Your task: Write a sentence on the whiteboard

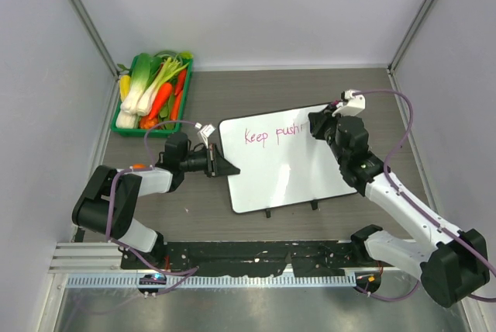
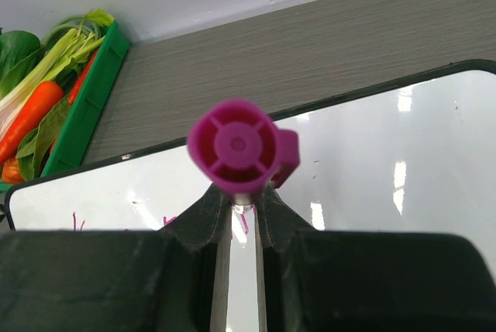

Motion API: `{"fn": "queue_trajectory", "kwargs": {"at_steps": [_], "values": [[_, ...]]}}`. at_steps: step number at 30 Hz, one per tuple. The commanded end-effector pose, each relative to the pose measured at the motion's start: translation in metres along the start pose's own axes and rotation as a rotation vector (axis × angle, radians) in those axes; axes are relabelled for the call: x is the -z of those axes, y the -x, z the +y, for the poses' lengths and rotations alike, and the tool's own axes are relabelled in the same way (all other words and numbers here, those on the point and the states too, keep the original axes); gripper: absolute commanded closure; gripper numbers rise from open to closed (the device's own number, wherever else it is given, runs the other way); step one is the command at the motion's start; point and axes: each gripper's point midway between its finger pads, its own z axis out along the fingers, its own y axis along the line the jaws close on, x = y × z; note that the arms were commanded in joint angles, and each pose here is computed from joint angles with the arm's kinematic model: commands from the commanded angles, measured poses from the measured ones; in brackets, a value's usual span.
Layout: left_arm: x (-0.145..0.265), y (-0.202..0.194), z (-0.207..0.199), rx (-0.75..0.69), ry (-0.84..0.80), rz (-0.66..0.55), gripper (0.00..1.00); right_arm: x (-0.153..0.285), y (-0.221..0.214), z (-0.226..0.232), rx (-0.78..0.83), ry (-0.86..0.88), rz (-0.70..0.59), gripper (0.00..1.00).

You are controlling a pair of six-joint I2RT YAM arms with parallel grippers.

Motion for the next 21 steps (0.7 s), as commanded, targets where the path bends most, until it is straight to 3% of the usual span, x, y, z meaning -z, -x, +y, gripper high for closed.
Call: {"fn": "queue_trajectory", "kwargs": {"at_steps": [1, 21], "values": [[-0.001, -0.020, 0.045, 0.020, 0.200, 0.015, 1.00, -0.007, 0.030, 0.012, -0.025, 0.015, -0.075, 0.99], [-0.001, -0.020, 0.045, 0.018, 0.198, 0.017, 1.00, -0.019, 0.011, -0.001, -0.008, -0.037, -0.034, 0.99]]}}
